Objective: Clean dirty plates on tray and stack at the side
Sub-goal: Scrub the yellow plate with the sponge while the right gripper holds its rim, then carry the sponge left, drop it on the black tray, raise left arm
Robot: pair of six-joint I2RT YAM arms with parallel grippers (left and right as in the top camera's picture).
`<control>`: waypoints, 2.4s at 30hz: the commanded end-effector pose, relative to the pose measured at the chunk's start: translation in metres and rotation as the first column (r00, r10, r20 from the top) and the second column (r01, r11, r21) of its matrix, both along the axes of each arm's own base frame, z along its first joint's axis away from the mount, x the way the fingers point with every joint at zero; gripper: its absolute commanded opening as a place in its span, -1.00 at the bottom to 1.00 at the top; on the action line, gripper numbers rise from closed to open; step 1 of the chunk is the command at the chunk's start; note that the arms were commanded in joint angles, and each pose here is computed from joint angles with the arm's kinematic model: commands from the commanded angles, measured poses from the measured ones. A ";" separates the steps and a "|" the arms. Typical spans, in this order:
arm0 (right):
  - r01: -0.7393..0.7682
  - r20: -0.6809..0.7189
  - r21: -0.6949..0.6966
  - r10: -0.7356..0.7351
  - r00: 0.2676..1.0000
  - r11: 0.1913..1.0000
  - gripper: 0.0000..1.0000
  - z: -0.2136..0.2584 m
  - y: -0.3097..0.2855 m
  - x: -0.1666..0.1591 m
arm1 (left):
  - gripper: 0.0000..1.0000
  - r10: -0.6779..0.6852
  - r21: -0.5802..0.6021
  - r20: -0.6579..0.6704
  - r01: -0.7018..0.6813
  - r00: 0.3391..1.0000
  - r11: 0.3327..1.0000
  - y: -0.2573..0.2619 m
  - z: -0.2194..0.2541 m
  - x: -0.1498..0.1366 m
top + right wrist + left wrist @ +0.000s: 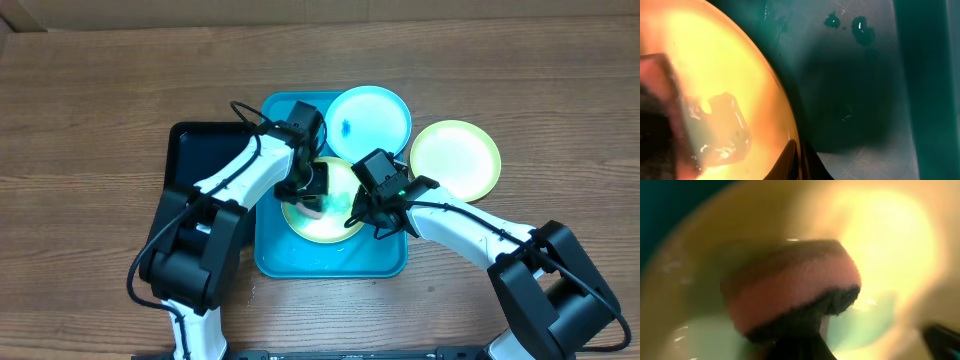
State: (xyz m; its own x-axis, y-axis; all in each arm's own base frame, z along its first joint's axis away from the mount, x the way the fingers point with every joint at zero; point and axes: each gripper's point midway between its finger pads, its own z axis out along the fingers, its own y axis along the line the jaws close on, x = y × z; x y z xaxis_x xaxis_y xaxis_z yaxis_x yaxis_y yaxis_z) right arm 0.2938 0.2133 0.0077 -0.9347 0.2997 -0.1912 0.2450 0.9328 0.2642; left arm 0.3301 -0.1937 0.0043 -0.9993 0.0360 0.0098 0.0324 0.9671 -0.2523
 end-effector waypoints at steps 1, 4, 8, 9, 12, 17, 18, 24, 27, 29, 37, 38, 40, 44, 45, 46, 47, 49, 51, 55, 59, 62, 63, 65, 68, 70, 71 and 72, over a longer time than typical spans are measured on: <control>-0.010 0.003 0.013 0.010 1.000 1.000 -0.92 0.001 0.005 0.001 | -0.92 -0.104 -0.184 -0.200 0.067 0.974 0.981 -0.039 -0.031 -0.047; -0.010 0.003 0.013 0.010 1.000 1.000 -0.92 0.001 0.005 0.001 | -0.92 -0.131 -0.250 -0.204 0.077 0.970 0.965 -0.049 -0.021 -0.050; -0.010 0.002 0.012 0.010 1.000 1.000 -0.92 0.001 0.005 0.001 | -0.92 -0.148 -0.292 -0.148 0.100 0.978 0.951 -0.056 0.002 -0.041; -0.010 0.002 0.012 0.010 1.000 1.000 -0.92 0.001 0.005 0.001 | -0.92 -0.154 -0.300 -0.125 0.111 0.980 0.948 -0.057 0.010 -0.037; -0.010 0.002 0.012 0.010 1.000 1.000 -0.92 0.000 0.005 0.001 | -0.92 -0.161 -0.313 -0.022 0.146 0.987 0.938 -0.061 0.041 -0.023; -0.010 0.002 0.012 0.010 1.000 1.000 -0.92 0.000 0.005 0.001 | -0.92 -0.121 -0.159 0.174 0.149 0.977 0.976 -0.036 0.080 0.002; -0.010 0.002 0.012 0.010 1.000 1.000 -0.92 0.000 0.005 0.001 | -0.92 -0.113 -0.121 0.194 0.138 0.974 0.983 -0.030 0.082 0.005; -0.010 0.002 0.012 0.010 1.000 1.000 -0.92 0.001 0.005 0.001 | -0.92 -0.093 0.073 0.203 0.080 0.975 0.994 0.004 0.067 0.010; -0.010 0.002 0.013 0.010 1.000 1.000 -0.92 0.001 0.005 0.001 | -0.92 -0.093 0.144 0.179 0.067 0.979 0.987 0.015 0.051 0.011; -0.010 0.002 0.012 0.010 1.000 1.000 -0.92 0.000 0.005 0.001 | -0.91 -0.080 0.172 0.159 0.052 0.984 0.984 0.019 0.040 0.011; -0.010 0.002 0.012 0.010 1.000 1.000 -0.92 0.000 0.005 0.001 | -0.92 -0.042 0.209 -0.001 0.042 0.999 0.977 0.022 -0.016 -0.006; -0.010 0.002 0.012 0.010 1.000 1.000 -0.92 0.000 0.005 0.001 | -0.92 -0.044 0.196 -0.028 0.048 0.999 0.979 0.019 -0.022 -0.010; -0.010 0.002 0.012 0.010 1.000 1.000 -0.92 0.000 0.005 0.001 | -0.92 -0.059 0.146 -0.085 0.071 0.995 0.987 0.011 -0.031 -0.020; -0.010 0.002 0.012 0.010 1.000 1.000 -0.92 0.000 0.005 0.001 | -0.92 -0.145 -0.035 -0.159 0.142 0.977 0.989 -0.016 -0.030 -0.037; -0.009 0.002 0.013 0.009 1.000 1.000 -0.92 0.000 0.005 0.001 | -0.92 -0.165 -0.077 -0.161 0.154 0.973 0.985 -0.022 -0.027 -0.039; -0.010 0.002 0.012 0.010 1.000 1.000 -0.92 0.000 0.005 0.001 | -0.92 -0.182 -0.117 -0.160 0.164 0.970 0.979 -0.028 -0.022 -0.040; -0.010 0.002 0.012 0.010 1.000 1.000 -0.92 0.000 0.005 0.001 | -0.91 -0.193 -0.149 -0.158 0.170 0.968 0.974 -0.033 -0.018 -0.041; -0.010 0.002 0.012 0.010 1.000 1.000 -0.92 0.000 0.005 0.001 | -0.92 -0.215 -0.230 -0.150 0.177 0.965 0.957 -0.043 -0.005 -0.043; -0.010 0.002 0.012 0.010 1.000 1.000 -0.92 0.000 0.005 0.001 | -0.92 -0.214 -0.279 -0.138 0.169 0.967 0.945 -0.048 0.010 -0.042; -0.010 0.001 0.011 0.010 1.000 1.000 -0.91 0.000 0.005 0.001 | -0.92 -0.199 -0.309 -0.033 0.179 0.979 0.934 -0.042 0.050 -0.026; -0.010 -0.001 0.010 0.010 1.000 1.000 -0.91 0.000 0.005 0.000 | -0.92 -0.123 -0.265 0.088 0.143 0.988 0.954 -0.009 0.088 -0.005; -0.010 -0.001 0.010 0.010 1.000 1.000 -0.91 0.000 0.005 0.000 | -0.92 -0.029 -0.147 0.154 0.052 0.988 0.988 0.040 0.105 0.010; -0.010 -0.001 0.010 0.010 1.000 1.000 -0.90 0.000 0.005 0.000 | -0.92 0.026 -0.074 0.175 -0.013 0.984 0.997 0.071 0.110 0.015; -0.010 -0.001 0.010 0.010 1.000 1.000 -0.91 0.000 0.005 0.000 | -0.92 0.085 0.004 0.184 -0.087 0.979 0.996 0.105 0.112 0.017; -0.010 -0.001 0.010 0.010 1.000 1.000 -0.91 0.000 0.005 0.000 | -0.92 0.164 0.122 0.185 -0.188 0.969 0.975 0.153 0.109 0.017; -0.010 0.000 0.010 0.010 1.000 1.000 -0.91 0.000 0.005 0.000 | -0.92 0.228 0.212 0.186 -0.266 0.956 0.940 0.192 0.105 0.016; -0.010 0.000 0.010 0.010 1.000 1.000 -0.91 0.000 0.005 0.000 | -0.92 0.245 0.231 0.187 -0.285 0.951 0.930 0.201 0.103 0.017; -0.010 -0.001 0.010 0.010 1.000 1.000 -0.91 0.000 0.005 0.000 | -0.92 0.260 0.245 0.189 -0.302 0.947 0.921 0.210 0.102 0.017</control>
